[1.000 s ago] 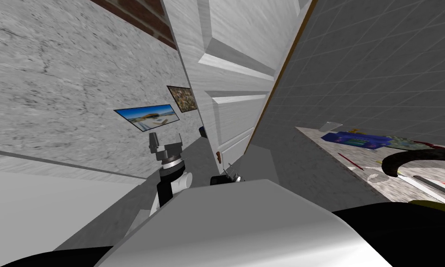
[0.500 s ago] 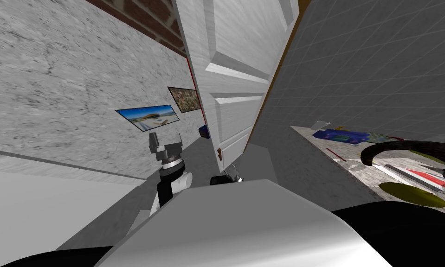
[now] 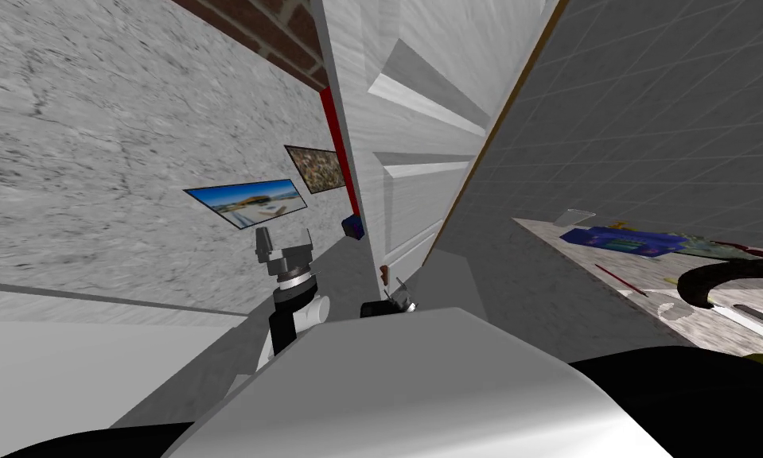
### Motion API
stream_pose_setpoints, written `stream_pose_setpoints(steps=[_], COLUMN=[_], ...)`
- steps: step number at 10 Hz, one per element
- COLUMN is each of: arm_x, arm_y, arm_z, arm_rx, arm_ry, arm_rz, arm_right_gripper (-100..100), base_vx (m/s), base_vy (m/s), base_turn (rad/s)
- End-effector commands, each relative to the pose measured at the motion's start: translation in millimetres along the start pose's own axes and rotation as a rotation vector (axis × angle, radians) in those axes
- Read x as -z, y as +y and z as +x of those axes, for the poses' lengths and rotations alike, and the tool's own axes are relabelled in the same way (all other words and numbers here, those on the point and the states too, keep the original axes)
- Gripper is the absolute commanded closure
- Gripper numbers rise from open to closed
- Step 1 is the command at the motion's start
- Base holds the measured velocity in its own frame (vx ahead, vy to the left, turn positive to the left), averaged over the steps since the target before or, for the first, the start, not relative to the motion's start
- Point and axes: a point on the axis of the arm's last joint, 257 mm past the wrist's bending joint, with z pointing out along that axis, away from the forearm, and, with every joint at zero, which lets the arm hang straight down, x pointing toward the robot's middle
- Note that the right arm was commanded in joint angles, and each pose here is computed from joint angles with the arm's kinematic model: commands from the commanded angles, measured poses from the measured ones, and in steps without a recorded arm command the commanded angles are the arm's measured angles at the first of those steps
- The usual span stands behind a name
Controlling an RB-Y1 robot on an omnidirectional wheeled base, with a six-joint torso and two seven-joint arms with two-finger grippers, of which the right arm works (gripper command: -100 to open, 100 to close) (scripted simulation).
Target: Push the door open
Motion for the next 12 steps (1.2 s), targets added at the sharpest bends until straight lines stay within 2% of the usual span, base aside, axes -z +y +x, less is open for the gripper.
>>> stream_pose_setpoints(steps=[1, 2, 3, 4, 9, 10, 12], arm_x=[-11.1, -17.1, -13.3, -13.3, -13.3, 0.7, 10.5], arm_y=[-2.9, -5.4, -4.5, -4.5, -4.5, 5.8, 13.7], arm_z=[5.2, 8.8, 5.6, 5.6, 5.6, -0.5, -1.3], arm_rx=[-0.013, -0.023, -0.017, -0.017, -0.017, -0.002, -0.006], arm_ry=[0.013, 0.022, 0.016, 0.016, 0.016, 0.001, 0.001], arm_rz=[-0.010, -0.016, -0.012, -0.012, -0.012, -0.023, -0.055], arm_right_gripper=[-100, -100, -100, 100, 100, -100, -100], base_vx=[0.192, 0.195, 0.083, -0.011, -0.018, -0.056, -0.113], base_vy=[0.116, 0.105, 0.044, -0.004, -0.010, 0.008, 0.033], base_turn=[0.002, 0.006, -0.002, -0.001, 0.001, -0.052, -0.059])
